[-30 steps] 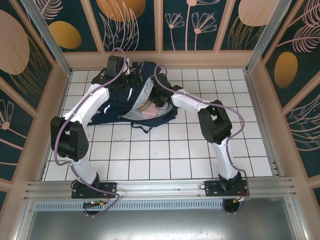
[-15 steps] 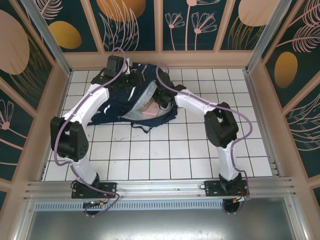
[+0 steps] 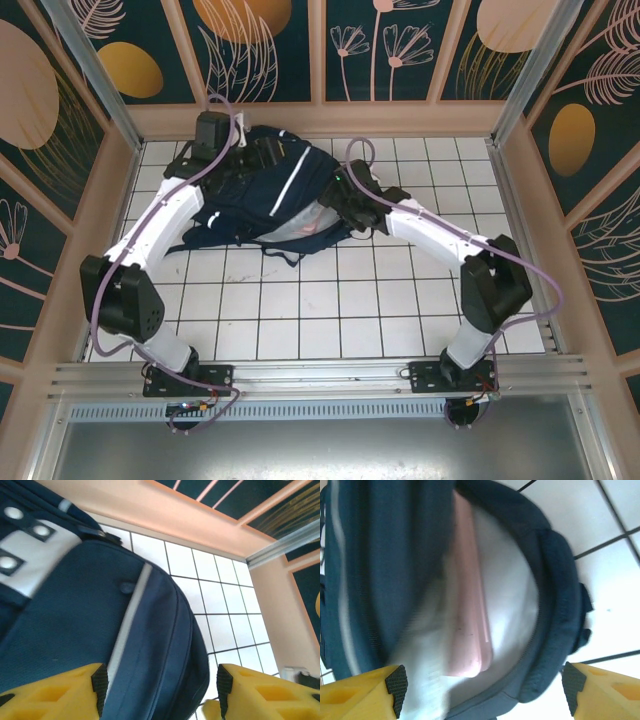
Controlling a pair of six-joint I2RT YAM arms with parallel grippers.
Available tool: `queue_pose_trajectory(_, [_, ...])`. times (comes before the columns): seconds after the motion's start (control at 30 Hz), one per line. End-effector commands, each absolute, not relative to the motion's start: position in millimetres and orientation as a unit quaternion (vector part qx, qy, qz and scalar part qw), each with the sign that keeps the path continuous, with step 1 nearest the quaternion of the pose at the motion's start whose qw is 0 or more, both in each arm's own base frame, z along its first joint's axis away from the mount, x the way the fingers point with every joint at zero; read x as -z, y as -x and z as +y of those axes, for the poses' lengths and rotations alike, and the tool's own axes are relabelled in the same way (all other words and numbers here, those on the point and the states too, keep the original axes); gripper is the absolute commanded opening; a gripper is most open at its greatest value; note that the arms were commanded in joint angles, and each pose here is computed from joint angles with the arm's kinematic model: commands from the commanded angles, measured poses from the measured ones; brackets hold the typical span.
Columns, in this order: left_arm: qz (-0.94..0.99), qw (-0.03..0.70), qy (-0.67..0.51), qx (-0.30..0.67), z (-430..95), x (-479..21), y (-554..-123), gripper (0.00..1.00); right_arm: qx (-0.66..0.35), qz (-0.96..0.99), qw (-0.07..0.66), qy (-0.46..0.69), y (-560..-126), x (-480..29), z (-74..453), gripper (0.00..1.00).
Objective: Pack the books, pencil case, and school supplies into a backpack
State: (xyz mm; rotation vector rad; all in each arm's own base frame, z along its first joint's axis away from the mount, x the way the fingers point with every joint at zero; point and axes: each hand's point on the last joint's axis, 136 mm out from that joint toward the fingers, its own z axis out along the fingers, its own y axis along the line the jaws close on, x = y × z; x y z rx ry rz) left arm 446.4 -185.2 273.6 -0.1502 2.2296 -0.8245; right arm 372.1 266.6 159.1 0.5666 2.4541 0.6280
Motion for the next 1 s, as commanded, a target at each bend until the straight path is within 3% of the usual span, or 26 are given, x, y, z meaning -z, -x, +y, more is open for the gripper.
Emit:
queue_pose_trajectory(0.0, [0.876,0.375,0.088,0.290,-151.8,-259.8,-436.0,0.61,-0.219,0.899,0.297,-0.235,-363.9,-171.3,246.3,0.83])
queue_pose_trajectory(0.17, [0.889,0.339,0.160,0.262,-102.0,-203.1,-412.9,0.61,-0.232,0.906,0.302,-0.183,-353.9,-177.4,263.6,0.81])
queue_pose_trajectory(0.43, [0.893,0.263,0.273,0.241,-48.0,-108.6,-377.9,0.58,-0.245,0.915,0.318,-0.052,-331.4,-182.5,340.4,0.79])
queue_pose_trajectory(0.8, [0.880,0.257,0.291,0.273,-44.6,-77.6,-400.8,0.58,-0.260,0.910,0.317,0.060,-309.6,-177.6,415.0,0.75])
queue_pose_trajectory(0.97, [0.881,0.231,0.311,0.270,-44.0,-53.8,-404.7,0.52,-0.269,0.904,0.320,0.083,-303.5,-181.2,428.9,0.74])
